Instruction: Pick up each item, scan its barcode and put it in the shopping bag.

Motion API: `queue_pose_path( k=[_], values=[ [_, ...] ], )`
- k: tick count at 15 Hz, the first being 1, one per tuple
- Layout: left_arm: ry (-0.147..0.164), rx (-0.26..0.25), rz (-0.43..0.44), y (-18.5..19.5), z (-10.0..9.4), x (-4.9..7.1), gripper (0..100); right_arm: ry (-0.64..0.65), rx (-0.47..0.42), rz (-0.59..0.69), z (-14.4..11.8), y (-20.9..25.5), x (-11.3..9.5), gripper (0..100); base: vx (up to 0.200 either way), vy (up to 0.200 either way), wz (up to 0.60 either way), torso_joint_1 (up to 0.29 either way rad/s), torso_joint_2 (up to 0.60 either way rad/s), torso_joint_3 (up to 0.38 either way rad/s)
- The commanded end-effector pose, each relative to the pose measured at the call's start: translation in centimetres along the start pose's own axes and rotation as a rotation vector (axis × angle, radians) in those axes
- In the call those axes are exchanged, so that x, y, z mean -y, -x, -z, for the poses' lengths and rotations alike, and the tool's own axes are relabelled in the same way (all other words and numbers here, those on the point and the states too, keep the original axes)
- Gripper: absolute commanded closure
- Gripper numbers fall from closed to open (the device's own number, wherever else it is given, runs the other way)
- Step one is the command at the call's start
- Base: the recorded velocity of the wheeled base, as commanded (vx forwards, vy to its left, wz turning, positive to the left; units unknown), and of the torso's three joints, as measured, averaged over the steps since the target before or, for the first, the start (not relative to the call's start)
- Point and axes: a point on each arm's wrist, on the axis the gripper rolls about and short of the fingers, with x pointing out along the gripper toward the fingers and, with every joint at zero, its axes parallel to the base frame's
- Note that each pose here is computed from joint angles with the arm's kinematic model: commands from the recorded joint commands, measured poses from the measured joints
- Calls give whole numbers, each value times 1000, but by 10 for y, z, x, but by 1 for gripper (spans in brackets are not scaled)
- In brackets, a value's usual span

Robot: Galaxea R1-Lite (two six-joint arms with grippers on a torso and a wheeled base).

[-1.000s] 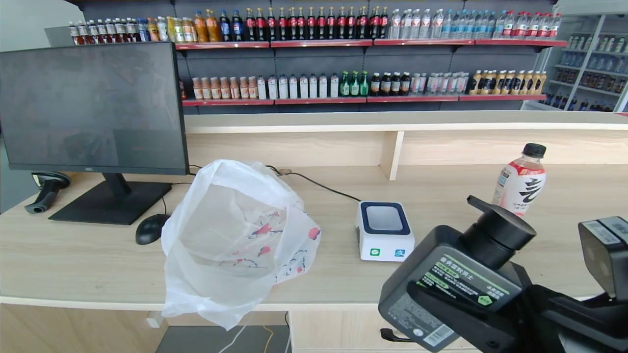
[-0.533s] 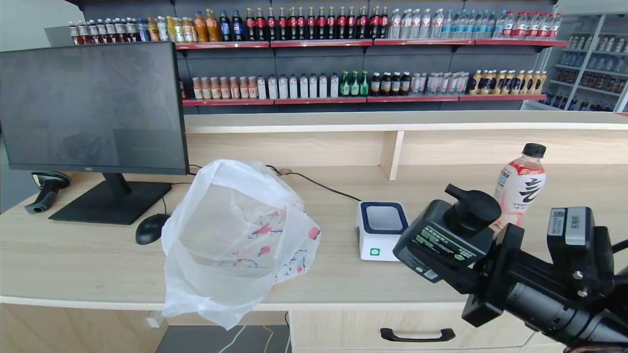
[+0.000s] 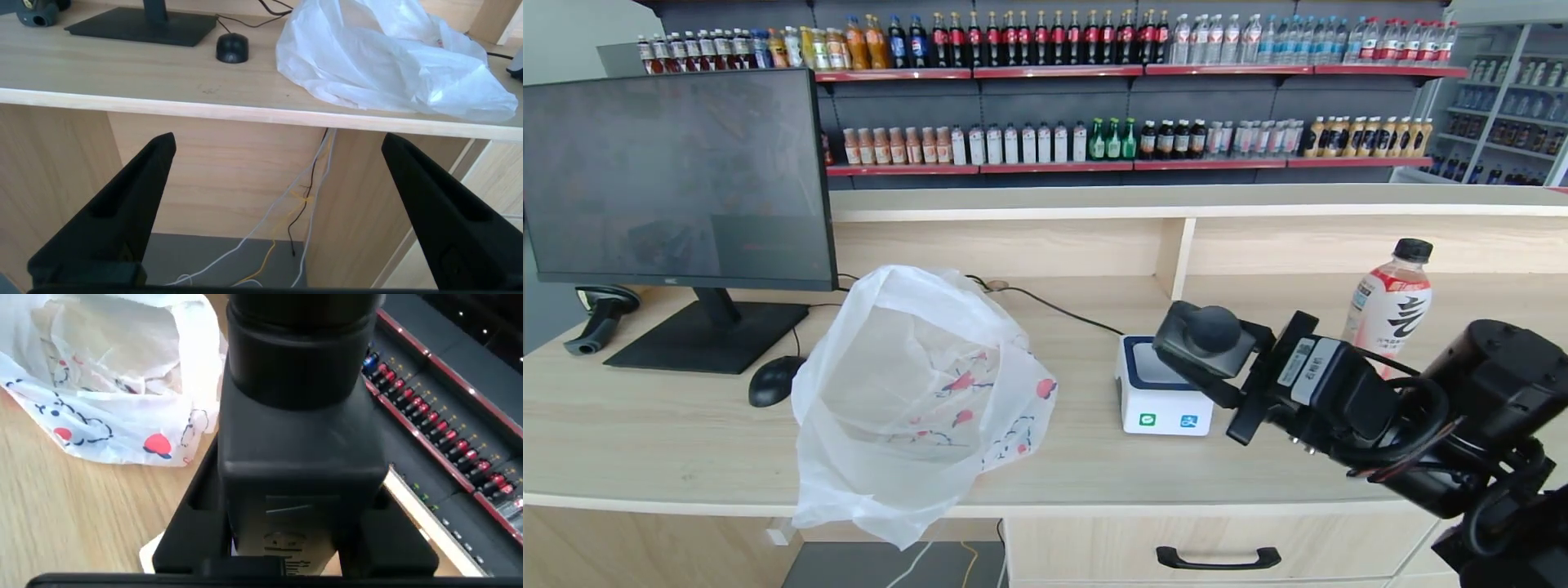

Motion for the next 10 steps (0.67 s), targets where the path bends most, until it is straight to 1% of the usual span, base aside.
queue_pose_path(
  k=[1, 3, 7, 8, 10],
  values=[
    [1, 0, 0, 0, 0, 0, 0, 29, -21, -19, 17, -11, -3, 100, 0, 0, 0, 0, 0, 0],
    [1, 0, 0, 0, 0, 0, 0, 84, -27, -5, 20, -7, 4, 100, 0, 0, 0, 0, 0, 0],
    [2, 0, 0, 0, 0, 0, 0, 194, -25, -54, 33, -10, -2, 100, 0, 0, 0, 0, 0, 0],
    [2, 0, 0, 0, 0, 0, 0, 205, -14, -72, 37, -13, -4, 100, 0, 0, 0, 0, 0, 0],
    [1, 0, 0, 0, 0, 0, 0, 269, 73, -111, 46, -29, -1, 100, 0, 0, 0, 0, 0, 0]
  ],
)
